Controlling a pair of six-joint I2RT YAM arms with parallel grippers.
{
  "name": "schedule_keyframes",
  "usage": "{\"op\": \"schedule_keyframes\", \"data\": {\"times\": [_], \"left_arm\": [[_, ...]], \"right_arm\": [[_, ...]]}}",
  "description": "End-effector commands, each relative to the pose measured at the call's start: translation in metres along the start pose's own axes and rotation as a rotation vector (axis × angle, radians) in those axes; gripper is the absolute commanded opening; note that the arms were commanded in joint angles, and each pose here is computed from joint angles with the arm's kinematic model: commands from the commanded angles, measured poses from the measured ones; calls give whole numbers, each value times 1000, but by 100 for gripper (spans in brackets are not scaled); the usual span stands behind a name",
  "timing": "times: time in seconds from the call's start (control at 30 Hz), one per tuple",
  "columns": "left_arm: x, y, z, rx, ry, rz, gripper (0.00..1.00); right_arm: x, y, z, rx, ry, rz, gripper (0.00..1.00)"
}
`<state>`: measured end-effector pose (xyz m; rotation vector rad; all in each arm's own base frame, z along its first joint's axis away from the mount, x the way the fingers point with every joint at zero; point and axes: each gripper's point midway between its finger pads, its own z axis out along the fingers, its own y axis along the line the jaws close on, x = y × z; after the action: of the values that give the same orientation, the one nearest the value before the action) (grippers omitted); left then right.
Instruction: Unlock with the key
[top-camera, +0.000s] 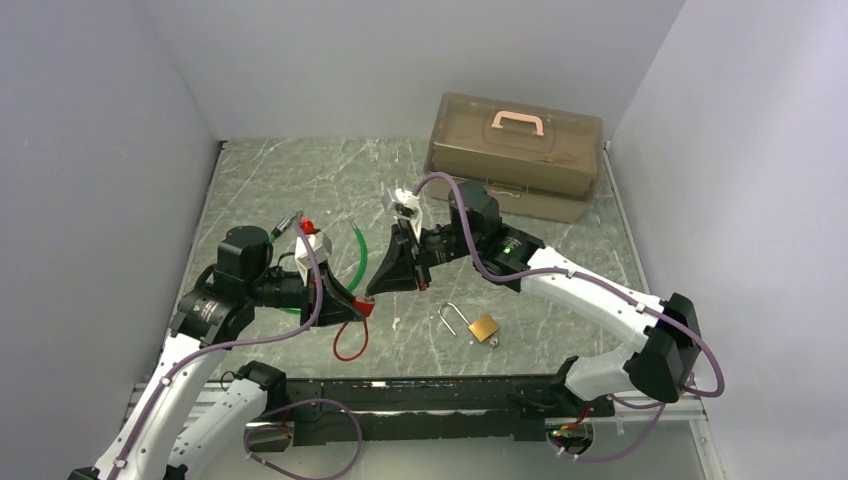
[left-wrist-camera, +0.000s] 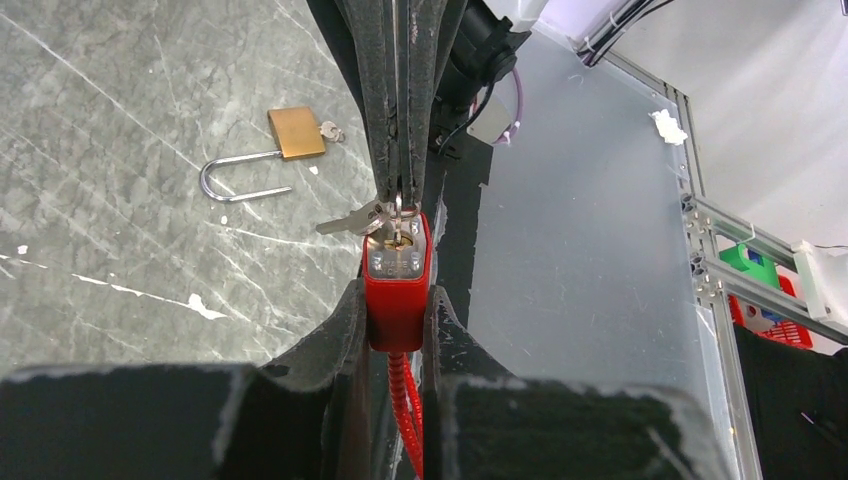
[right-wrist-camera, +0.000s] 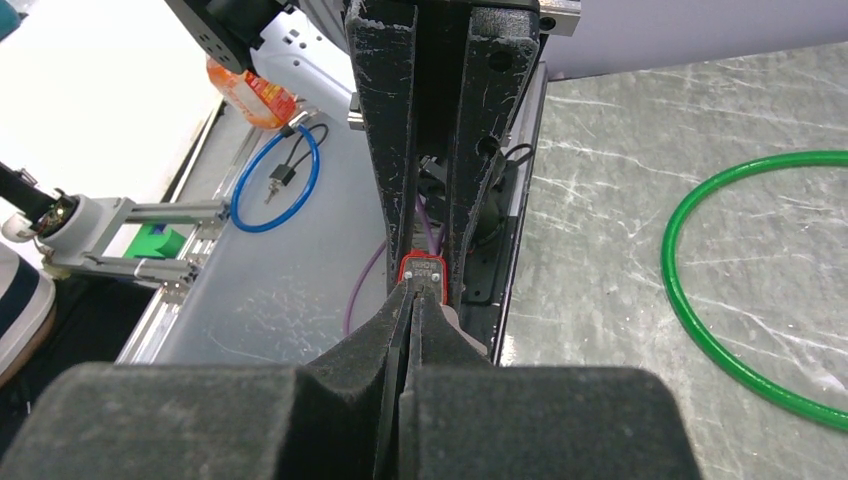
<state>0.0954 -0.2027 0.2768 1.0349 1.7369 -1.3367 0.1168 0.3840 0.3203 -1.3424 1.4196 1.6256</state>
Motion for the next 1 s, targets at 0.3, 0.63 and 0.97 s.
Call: {"op": "schedule_keyframes", "data": {"times": [0.3, 0.63, 0.97], "left_arm": [[3, -14, 0, 77, -1, 43, 0], [1, -12, 0, 67, -3, 50, 0], [-1, -11, 1, 64, -6, 52, 0]], "right_arm": [[-22, -1, -13, 63, -74, -90, 0], [-14, 15, -10, -40, -55, -65, 61], [-5, 12, 4, -42, 5, -70, 22]]}}
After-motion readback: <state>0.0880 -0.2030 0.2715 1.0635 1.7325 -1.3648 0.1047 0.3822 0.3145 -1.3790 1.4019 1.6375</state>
